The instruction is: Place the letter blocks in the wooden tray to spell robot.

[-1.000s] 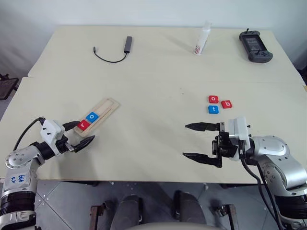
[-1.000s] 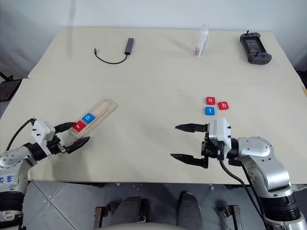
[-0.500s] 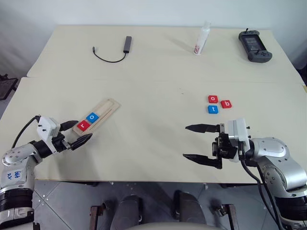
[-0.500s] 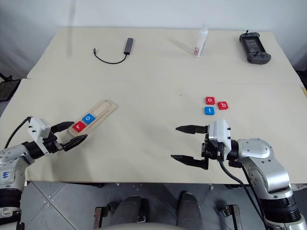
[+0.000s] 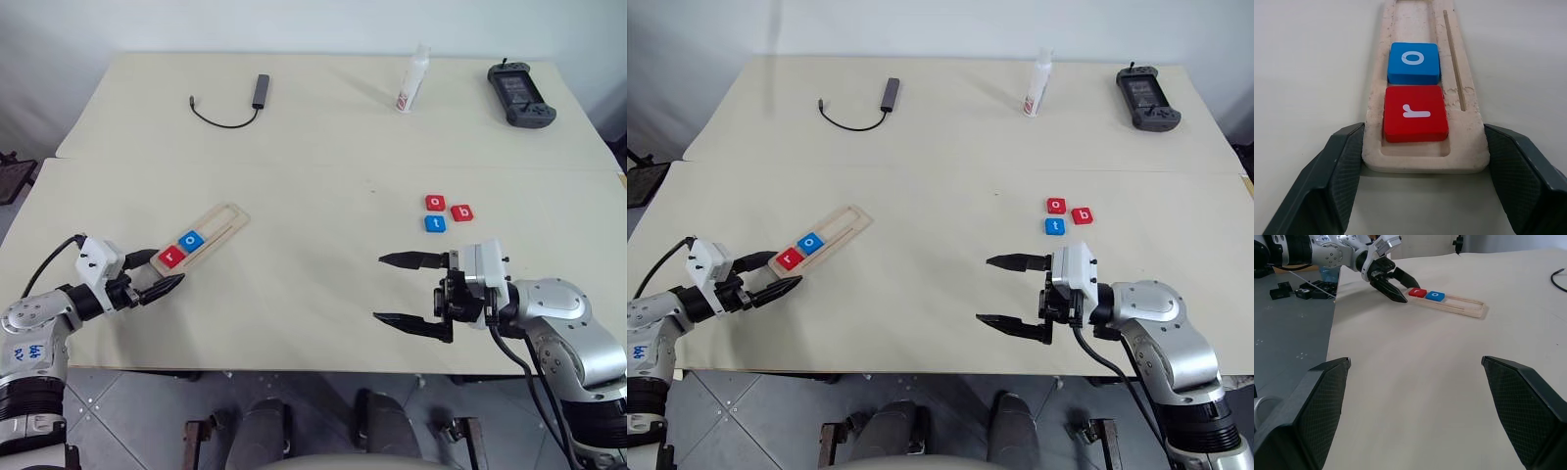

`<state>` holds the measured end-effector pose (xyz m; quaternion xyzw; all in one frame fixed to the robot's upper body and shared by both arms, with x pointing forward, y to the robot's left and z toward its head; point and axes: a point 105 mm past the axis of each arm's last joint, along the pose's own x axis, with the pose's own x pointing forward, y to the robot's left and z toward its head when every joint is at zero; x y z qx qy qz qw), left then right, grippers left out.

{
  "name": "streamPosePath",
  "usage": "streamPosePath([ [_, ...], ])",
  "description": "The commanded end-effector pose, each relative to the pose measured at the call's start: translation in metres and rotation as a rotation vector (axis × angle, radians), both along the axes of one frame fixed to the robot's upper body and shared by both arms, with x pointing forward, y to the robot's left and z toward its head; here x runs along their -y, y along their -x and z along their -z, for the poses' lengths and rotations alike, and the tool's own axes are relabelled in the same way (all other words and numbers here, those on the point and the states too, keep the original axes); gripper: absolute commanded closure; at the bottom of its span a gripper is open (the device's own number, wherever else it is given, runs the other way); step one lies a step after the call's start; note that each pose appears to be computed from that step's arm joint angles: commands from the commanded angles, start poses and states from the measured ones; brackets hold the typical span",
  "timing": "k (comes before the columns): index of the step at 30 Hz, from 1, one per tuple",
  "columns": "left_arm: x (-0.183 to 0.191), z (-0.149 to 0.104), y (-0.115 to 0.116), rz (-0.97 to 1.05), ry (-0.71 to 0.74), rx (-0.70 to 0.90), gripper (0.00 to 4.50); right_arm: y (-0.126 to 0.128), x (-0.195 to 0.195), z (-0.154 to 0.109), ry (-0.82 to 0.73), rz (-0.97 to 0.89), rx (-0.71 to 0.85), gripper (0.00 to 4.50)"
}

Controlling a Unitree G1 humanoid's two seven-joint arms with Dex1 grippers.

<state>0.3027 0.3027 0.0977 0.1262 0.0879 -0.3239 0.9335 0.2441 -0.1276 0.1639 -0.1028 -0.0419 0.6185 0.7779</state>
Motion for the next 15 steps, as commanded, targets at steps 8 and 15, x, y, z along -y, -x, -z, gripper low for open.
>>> streamPosePath([
  [8,0.093,-0.023,-0.004,0.354,0.032,0.105,1.11,0.006,0.029,-0.008,0.049,0.093,0.044,0.0],
  [15,0.195,-0.028,-0.015,0.719,-0.03,0.127,1.11,0.026,0.078,-0.005,0.124,0.294,0.024,0.0],
])
